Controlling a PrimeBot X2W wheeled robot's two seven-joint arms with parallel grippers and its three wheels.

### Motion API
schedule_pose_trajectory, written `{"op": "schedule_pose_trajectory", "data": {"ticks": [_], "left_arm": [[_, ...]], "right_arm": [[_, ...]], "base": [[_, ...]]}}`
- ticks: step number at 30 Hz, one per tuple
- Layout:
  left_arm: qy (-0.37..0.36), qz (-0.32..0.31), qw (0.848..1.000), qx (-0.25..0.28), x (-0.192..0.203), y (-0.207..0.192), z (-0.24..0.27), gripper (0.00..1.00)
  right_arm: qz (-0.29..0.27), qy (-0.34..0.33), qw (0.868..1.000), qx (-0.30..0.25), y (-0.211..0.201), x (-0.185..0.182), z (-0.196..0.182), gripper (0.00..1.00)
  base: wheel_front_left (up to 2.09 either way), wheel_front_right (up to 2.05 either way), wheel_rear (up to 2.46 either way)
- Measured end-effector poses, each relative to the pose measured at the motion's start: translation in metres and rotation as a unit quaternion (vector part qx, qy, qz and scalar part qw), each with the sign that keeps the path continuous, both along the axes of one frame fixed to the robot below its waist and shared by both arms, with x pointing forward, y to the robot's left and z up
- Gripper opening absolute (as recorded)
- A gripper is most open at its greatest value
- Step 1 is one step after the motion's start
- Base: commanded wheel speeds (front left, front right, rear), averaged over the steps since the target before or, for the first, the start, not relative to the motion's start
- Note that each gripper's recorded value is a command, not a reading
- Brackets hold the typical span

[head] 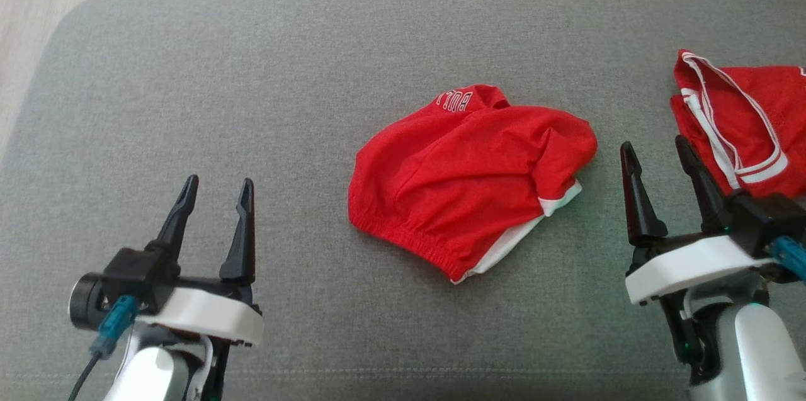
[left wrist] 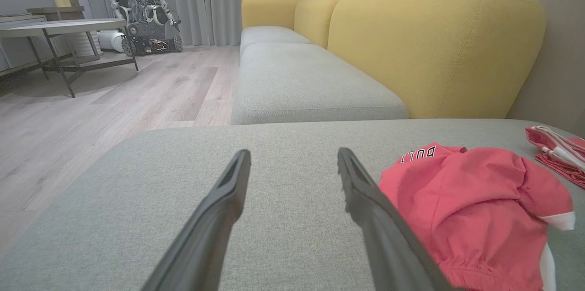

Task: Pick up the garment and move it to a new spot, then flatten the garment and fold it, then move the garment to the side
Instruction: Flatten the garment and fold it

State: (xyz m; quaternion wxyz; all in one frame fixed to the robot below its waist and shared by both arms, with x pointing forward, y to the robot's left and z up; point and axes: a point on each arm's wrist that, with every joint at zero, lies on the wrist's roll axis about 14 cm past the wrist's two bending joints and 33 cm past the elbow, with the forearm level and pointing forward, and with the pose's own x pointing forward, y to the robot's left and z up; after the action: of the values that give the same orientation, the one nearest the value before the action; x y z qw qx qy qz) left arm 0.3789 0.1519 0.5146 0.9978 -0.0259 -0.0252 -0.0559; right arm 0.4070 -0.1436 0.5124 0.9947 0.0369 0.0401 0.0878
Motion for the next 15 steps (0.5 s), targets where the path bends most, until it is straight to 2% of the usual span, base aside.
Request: {"op": "schedule_pose_trajectory", "data": {"ticks": [7, 10, 13, 14, 15], "left_arm": [[0.004, -0.019, 1.0, -0.003, -0.003, -0.011, -0.002, 1.0], [0.028, -0.087, 0.996, -0.024, -0.011, -0.051, -0.009, 1.0], [0.069, -0.18, 0.979, -0.063, -0.028, -0.11, -0.02, 1.0], [0.069, -0.18, 0.979, -0.063, -0.028, -0.11, -0.02, 1.0], [0.086, -0.208, 0.971, -0.075, -0.035, -0.127, -0.025, 1.0]], "right_arm": [[0.002, 0.0, 1.0, 0.002, 0.001, 0.001, 0.0, 1.0], [0.003, 0.002, 1.0, 0.002, 0.002, 0.001, -0.001, 1.0], [0.002, 0.007, 1.0, 0.001, 0.002, 0.001, -0.004, 1.0], [0.002, 0.007, 1.0, 0.001, 0.002, 0.001, -0.004, 1.0], [0.002, 0.008, 1.0, 0.001, 0.001, 0.001, -0.005, 1.0]], "base": [[0.0, 0.0, 0.0], [0.0, 0.0, 0.0], [0.0, 0.0, 0.0], [0.0, 0.0, 0.0], [0.0, 0.0, 0.0]]}}
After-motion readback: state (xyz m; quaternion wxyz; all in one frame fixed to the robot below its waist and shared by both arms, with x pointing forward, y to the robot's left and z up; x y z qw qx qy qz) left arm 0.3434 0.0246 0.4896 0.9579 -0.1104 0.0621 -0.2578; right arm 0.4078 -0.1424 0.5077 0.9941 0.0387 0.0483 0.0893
